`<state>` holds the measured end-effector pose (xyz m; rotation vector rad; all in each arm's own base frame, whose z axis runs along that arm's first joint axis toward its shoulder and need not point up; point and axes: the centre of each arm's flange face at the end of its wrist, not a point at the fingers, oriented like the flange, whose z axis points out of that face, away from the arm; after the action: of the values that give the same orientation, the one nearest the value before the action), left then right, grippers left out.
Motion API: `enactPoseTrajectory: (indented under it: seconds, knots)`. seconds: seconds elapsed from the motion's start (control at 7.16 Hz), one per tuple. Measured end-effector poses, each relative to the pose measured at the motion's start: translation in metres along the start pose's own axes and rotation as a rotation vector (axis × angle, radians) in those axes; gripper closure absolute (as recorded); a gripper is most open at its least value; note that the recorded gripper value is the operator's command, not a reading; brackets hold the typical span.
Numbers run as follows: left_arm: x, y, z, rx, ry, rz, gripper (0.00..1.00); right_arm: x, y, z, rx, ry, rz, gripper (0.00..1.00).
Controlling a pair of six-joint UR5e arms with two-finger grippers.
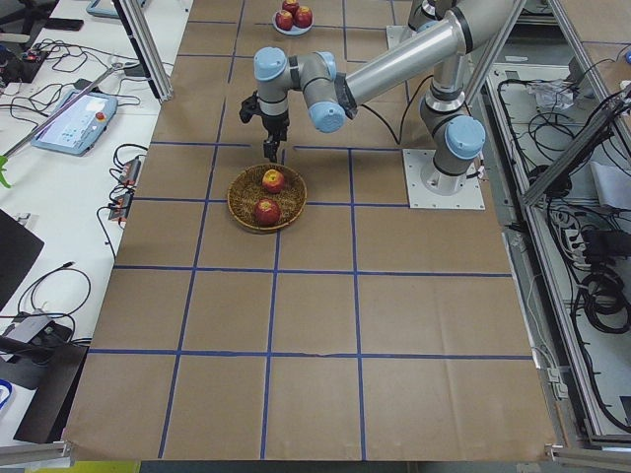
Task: Transfer apple from basket to plate
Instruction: 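Lower the left gripper over the yellow-red apple in the basket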
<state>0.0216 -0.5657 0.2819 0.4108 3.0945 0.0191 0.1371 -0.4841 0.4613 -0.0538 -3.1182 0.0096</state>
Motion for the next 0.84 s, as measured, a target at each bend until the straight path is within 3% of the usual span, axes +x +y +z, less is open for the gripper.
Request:
enactPoseTrajectory:
  seconds: [0.28, 0.84]
  knots:
    - [-0.015, -0.012, 0.022, 0.026, -0.016, -0.023, 0.01, 0.000, 0.000, 0.001, -0.003, 0.000, -0.001, 0.00]
    - [-0.027, -0.022, 0.060, -0.006, 0.004, -0.019, 0.01, 0.000, 0.000, 0.001, -0.003, 0.000, -0.001, 0.00]
